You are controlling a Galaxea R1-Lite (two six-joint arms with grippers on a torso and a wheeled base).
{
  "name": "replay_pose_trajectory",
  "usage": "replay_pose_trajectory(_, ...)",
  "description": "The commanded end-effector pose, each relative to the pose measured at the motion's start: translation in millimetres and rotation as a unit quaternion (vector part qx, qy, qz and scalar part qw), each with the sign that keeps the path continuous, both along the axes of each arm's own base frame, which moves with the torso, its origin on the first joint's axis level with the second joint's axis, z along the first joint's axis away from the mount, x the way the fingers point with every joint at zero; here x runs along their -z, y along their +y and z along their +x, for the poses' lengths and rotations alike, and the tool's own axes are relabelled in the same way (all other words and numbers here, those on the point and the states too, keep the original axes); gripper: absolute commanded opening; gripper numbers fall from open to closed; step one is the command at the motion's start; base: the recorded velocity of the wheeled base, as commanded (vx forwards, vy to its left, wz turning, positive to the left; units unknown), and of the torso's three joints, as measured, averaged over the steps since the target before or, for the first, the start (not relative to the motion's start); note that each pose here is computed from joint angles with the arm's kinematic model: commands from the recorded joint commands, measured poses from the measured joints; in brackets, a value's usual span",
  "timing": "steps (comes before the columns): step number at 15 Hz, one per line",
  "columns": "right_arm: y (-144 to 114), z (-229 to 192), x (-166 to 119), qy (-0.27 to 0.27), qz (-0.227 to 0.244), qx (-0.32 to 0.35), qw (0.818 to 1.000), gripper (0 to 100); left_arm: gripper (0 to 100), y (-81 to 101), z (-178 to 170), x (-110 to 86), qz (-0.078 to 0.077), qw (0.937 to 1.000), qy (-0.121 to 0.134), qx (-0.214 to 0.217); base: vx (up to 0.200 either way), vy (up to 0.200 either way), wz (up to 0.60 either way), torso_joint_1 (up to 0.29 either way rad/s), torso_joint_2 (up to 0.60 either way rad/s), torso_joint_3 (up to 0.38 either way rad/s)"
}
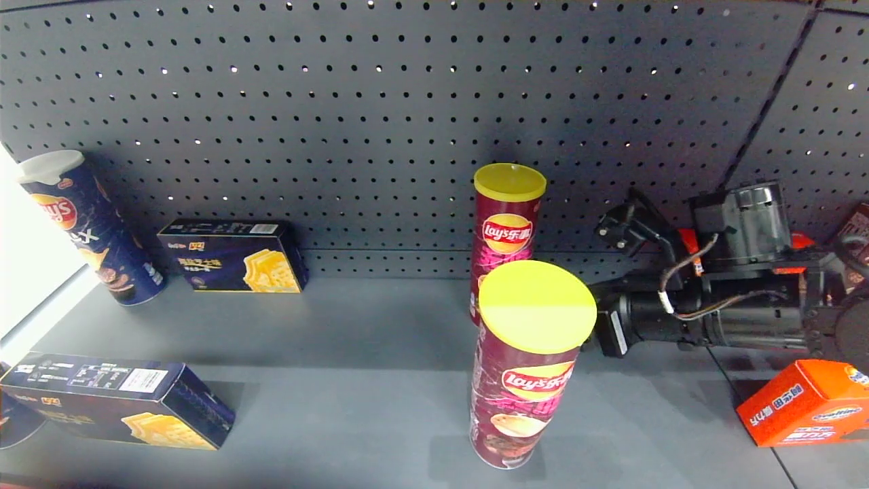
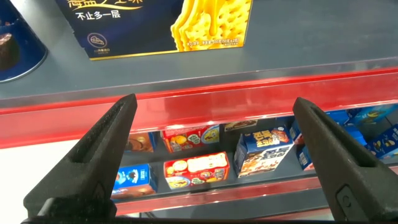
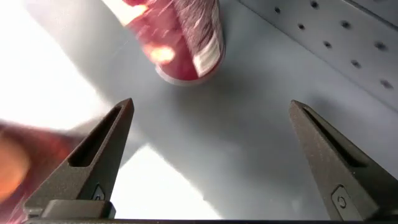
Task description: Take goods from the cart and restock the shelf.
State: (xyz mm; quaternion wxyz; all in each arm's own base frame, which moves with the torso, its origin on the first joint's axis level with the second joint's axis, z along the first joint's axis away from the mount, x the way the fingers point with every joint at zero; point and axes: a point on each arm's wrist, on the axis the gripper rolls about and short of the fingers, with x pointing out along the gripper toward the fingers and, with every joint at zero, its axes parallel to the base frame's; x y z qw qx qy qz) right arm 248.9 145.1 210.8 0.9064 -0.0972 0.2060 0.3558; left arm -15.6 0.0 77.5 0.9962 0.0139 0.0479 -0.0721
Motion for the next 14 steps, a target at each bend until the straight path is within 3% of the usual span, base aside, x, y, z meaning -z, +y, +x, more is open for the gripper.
replay_pose_trajectory(1, -19.8, -28.7, -22.8, -0.04, 0.017, 0.018, 0.999, 100, 100, 0.0, 0.2, 0.5, 0.003, 1.0, 0.001, 0.0, 0.0, 0.0, 0.0, 0.0, 0.0, 0.0)
replay_pose_trajectory(5, -44.1, -56.4, -39.8, -0.093, 0.034, 0.068, 0.993, 100, 100, 0.0, -0.2, -3.1, 0.009, 0.9999, -0.009, 0.0, 0.0, 0.0, 0.0, 0.0, 0.0, 0.0)
replay_pose_trajectory(6, -51.0, -68.9, -40.7, -0.103, 0.039, 0.078, 0.991, 100, 100, 0.4, -5.2, -27.7, 0.009, 0.9987, -0.051, 0.003, 0.0, 0.0, 0.0, 0.0, 0.0, 0.0)
replay_pose_trajectory(8, -62.8, -86.2, -31.2, -0.097, 0.041, 0.09, 0.99, 100, 100, -0.4, -2.3, -97.4, 0.014, 0.9971, -0.065, 0.036, 0.0, 0.0, 0.0, 0.0, 0.0, 0.0)
replay_pose_trajectory(9, -68.5, -88.9, -27.3, -0.094, 0.039, 0.101, 0.99, 100, 100, -2.6, 9.8, -132.9, 0.031, 0.9951, -0.07, 0.062, 0.0, 0.0, 0.0, 0.0, 0.0, 0.0)
replay_pose_trajectory(10, -69.2, -89.2, -26.3, -0.093, 0.038, 0.103, 0.99, 100, 100, -3.5, 14.6, -141.7, 0.037, 0.9945, -0.069, 0.069, 0.0, 0.0, 0.0, 0.0, 0.0, 0.0)
replay_pose_trajectory(11, -69.6, -89.4, -26.3, -0.095, 0.039, 0.104, 0.989, 100, 100, -9.6, 44.8, -175.3, 0.045, 0.99, -0.051, 0.124, 0.0, 0.0, 0.0, 0.0, 0.0, 0.0)
replay_pose_trajectory(12, -69.6, -89.4, -26.3, -0.095, 0.039, 0.104, 0.989, 100, 100, -14.4, 63.1, -190.2, 0.044, 0.9843, -0.04, 0.166, 0.0, 0.0, 0.0, 0.0, 0.0, 0.0)
replay_pose_trajectory(13, -69.5, -89.3, -24.5, -0.092, 0.037, 0.103, 0.99, 100, 100, -20.4, 80.1, -197.4, 0.042, 0.9769, -0.024, 0.208, 0.0, 0.0, 0.0, 0.0, 0.0, 0.0)
replay_pose_trajectory(14, -69.6, -89.4, -20.9, -0.087, 0.034, 0.103, 0.99, 100, 100, -29.6, 102.1, -194.9, 0.04, 0.9694, 0.011, 0.242, 0.0, 0.0, 0.0, 0.0, 0.0, 0.0)
